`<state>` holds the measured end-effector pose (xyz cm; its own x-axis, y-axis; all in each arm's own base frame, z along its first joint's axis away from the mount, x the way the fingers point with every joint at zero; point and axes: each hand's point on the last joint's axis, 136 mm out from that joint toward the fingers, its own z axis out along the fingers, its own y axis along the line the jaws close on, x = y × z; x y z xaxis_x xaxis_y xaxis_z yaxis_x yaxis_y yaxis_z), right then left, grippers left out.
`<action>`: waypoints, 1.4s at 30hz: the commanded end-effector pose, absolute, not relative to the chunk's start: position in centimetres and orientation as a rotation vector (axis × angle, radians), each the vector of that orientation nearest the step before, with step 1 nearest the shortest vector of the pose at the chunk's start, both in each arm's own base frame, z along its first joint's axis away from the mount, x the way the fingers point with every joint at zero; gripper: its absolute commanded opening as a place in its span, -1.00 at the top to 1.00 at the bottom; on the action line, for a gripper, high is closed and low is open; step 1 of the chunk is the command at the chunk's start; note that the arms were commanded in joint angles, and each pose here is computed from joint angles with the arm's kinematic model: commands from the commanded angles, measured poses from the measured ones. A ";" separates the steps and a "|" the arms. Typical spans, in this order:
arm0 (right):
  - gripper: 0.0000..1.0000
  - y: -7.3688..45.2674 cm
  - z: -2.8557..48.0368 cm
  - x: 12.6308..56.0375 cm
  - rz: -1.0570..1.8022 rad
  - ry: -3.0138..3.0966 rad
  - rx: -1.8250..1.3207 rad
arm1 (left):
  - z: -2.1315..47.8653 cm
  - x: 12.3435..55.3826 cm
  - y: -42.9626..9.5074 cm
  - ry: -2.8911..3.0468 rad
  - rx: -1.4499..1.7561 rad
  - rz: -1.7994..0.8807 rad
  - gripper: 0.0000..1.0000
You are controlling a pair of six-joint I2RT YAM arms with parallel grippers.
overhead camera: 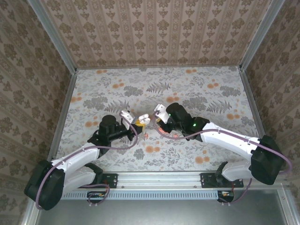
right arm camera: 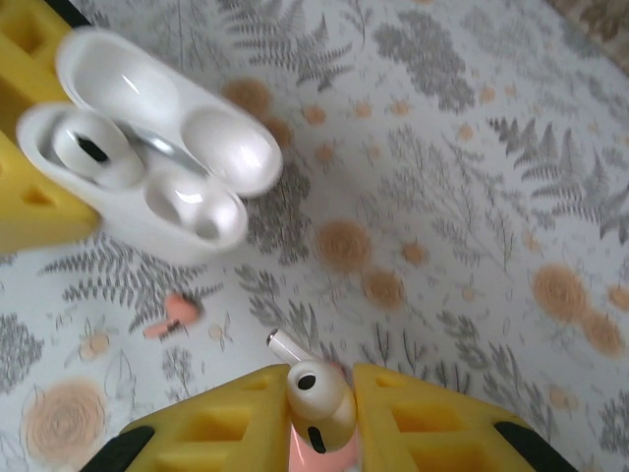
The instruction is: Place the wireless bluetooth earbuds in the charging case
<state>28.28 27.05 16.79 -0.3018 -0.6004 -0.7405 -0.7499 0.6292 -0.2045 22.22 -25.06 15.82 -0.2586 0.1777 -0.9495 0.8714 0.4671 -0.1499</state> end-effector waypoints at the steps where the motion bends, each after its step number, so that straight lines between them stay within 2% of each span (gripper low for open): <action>1: 0.53 25.4 16.6 27.0 0.249 2.104 -1.096 | 15.6 22.0 -25.4 1.707 0.942 -0.861 0.87; 23: 0.55 15.5 10.0 25.9 0.165 2.864 -0.859 | 15.8 21.7 -25.4 1.708 0.971 -0.840 0.87; 42: 0.56 14.3 5.4 25.6 0.185 3.224 -0.993 | 16.2 21.6 -25.3 1.705 0.972 -0.831 0.87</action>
<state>26.55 14.55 5.39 -0.8263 -0.5501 0.1211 -0.5372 0.8343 0.1244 21.46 -24.93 14.64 -0.2647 0.2354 -0.9352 0.8779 0.4601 -0.1327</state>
